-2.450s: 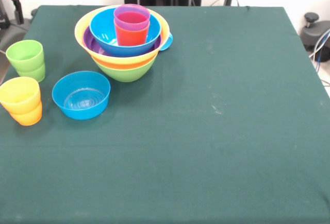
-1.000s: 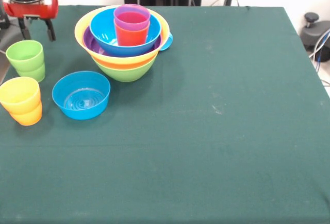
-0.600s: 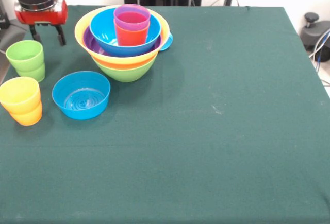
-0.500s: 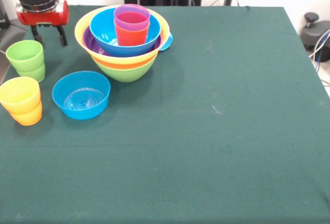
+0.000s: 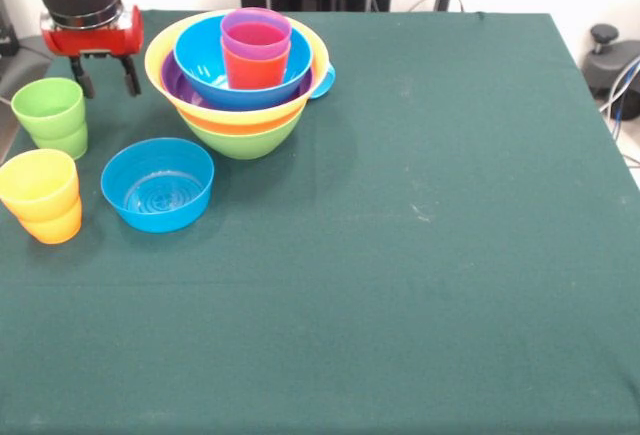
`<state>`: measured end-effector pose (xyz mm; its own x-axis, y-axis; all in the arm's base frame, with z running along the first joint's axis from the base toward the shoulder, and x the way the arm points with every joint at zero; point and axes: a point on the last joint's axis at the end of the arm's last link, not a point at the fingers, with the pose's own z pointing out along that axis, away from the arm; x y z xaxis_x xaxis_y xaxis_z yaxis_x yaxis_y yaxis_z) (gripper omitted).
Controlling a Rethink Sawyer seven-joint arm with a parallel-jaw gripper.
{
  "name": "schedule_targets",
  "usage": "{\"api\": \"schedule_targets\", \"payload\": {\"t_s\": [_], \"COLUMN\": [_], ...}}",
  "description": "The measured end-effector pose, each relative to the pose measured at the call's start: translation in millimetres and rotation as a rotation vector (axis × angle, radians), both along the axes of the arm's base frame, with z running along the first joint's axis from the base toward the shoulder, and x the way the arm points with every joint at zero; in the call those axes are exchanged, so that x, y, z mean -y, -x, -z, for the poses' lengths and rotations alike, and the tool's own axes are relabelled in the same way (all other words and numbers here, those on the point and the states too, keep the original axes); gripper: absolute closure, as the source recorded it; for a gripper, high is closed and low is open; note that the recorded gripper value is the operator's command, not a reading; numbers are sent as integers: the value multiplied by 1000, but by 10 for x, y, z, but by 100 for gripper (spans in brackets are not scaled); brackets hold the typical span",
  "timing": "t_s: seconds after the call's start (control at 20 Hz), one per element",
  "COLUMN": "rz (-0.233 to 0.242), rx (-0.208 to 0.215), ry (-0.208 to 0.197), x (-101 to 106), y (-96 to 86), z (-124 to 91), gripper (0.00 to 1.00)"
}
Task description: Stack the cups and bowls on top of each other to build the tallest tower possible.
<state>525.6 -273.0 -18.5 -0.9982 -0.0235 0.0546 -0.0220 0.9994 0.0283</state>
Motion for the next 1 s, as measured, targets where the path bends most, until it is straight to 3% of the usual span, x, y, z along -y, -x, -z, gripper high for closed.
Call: {"api": "schedule_targets", "payload": {"t_s": [0.3,1.0], "rz": [-7,-11], "rx": [20,58], "ry": [8,71], "x": [2,170], "y": [-87,-306], "z": [-87,-564], "gripper": [0,0]}}
